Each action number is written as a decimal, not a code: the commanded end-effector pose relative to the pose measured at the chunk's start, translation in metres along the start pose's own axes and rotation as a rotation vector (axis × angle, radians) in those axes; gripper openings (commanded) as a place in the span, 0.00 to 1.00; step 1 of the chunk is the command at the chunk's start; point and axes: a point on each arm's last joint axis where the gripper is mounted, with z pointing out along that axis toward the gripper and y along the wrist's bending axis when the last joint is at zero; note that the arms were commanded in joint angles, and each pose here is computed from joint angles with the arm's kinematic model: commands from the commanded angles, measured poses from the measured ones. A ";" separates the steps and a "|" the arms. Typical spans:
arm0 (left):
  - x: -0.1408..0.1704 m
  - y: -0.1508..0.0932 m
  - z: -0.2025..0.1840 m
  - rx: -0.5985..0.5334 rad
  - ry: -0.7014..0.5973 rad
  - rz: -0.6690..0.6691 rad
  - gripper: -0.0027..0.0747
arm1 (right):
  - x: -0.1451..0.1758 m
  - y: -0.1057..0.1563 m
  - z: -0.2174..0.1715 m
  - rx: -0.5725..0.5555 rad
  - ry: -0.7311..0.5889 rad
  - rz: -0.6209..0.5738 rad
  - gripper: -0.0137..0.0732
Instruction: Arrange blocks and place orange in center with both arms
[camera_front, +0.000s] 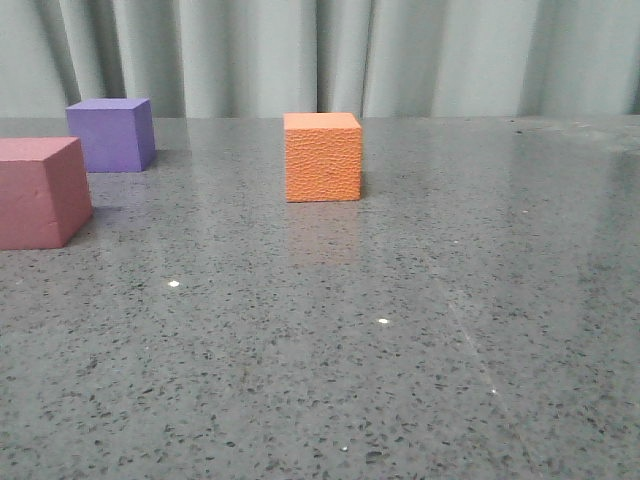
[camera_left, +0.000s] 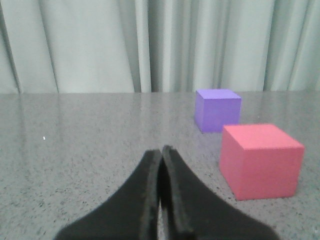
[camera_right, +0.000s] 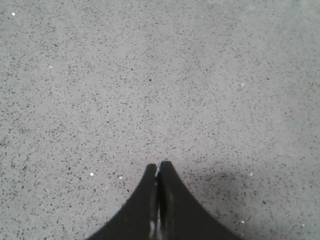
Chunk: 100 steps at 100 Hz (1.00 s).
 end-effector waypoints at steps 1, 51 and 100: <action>0.010 -0.001 -0.001 0.018 -0.055 -0.008 0.01 | -0.011 -0.001 -0.004 0.010 -0.072 -0.019 0.08; 0.010 -0.001 -0.001 0.018 -0.055 -0.008 0.01 | -0.013 0.001 -0.016 -0.091 -0.276 0.002 0.08; 0.010 -0.001 -0.001 0.018 -0.055 -0.008 0.01 | 0.056 0.004 -0.009 -0.203 -0.656 0.079 0.08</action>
